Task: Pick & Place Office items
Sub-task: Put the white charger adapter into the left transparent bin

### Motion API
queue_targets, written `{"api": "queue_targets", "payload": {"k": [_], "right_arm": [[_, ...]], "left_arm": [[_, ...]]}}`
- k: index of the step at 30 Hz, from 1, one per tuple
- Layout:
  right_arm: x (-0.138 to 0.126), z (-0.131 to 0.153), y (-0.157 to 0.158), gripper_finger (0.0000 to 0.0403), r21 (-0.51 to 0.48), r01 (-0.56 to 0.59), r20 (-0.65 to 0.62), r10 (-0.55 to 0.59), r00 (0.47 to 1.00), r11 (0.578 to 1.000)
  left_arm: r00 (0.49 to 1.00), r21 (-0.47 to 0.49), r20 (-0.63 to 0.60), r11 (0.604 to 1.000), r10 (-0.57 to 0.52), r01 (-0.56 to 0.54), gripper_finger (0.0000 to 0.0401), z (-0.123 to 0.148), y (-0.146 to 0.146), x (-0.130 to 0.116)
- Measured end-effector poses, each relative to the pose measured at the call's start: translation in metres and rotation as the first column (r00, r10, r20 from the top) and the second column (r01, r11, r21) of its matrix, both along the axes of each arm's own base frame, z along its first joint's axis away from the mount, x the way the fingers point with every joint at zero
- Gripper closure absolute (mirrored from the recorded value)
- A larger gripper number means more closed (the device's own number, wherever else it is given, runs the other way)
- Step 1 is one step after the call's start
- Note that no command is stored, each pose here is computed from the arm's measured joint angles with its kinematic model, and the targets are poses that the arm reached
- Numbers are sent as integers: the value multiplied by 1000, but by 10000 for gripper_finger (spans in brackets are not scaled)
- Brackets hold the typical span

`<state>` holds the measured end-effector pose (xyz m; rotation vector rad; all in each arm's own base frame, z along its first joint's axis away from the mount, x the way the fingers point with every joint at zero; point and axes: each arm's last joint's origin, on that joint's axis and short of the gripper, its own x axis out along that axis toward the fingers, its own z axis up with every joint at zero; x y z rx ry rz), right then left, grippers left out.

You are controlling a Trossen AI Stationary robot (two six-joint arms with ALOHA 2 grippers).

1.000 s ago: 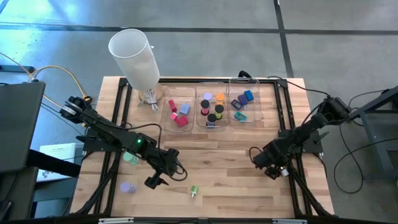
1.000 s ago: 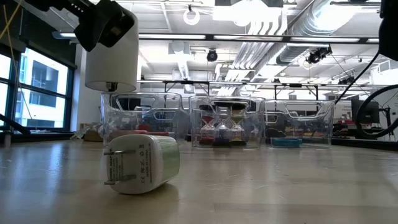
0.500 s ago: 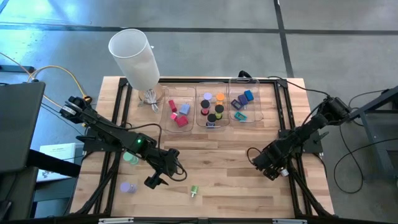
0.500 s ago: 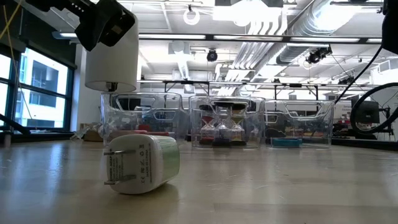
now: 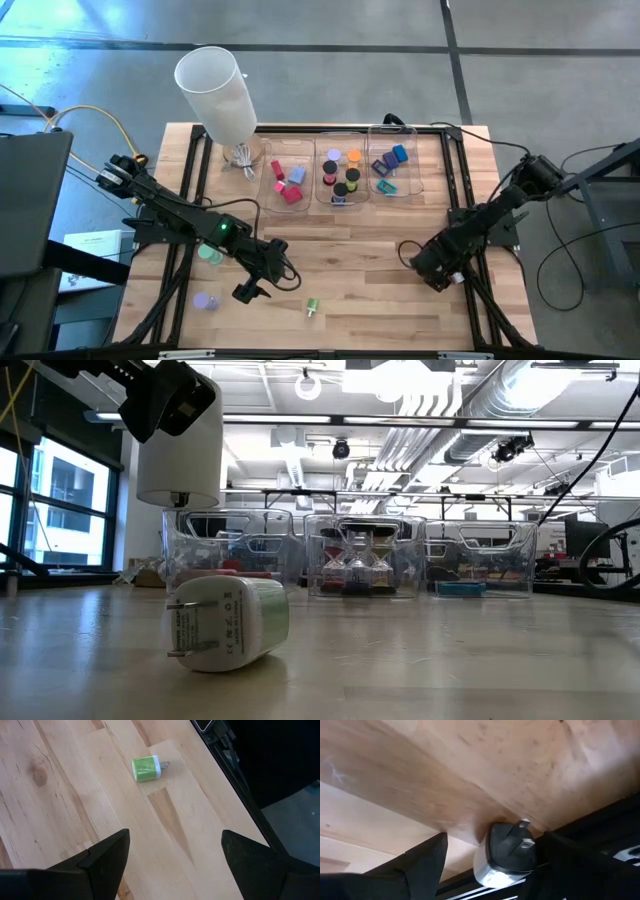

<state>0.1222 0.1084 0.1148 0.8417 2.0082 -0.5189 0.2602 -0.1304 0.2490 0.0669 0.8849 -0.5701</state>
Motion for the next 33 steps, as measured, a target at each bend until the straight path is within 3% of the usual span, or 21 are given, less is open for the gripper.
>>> {"api": "queue_targets", "payload": {"k": [7, 15, 26, 33], "right_arm": [[1, -1, 3, 143, 41, 3, 1, -3, 1000, 999], [0, -1, 2, 287, 39, -16, 10, 16, 1000, 999], [8, 3, 6, 286, 2, -29, 98, 28, 995, 1000], [42, 32, 21, 286, -106, -61, 378, 97, 921, 993]], "left_arm": [[1000, 6, 9, 1000, -11, 11, 93, 0, 0, 0], [999, -14, 34, 1000, -1, 1, 93, 2, -1, 2], [998, -40, 61, 999, 14, -12, 93, 5, -2, 5], [996, -70, 61, 996, 63, -58, 93, 6, 1, 9]]}}
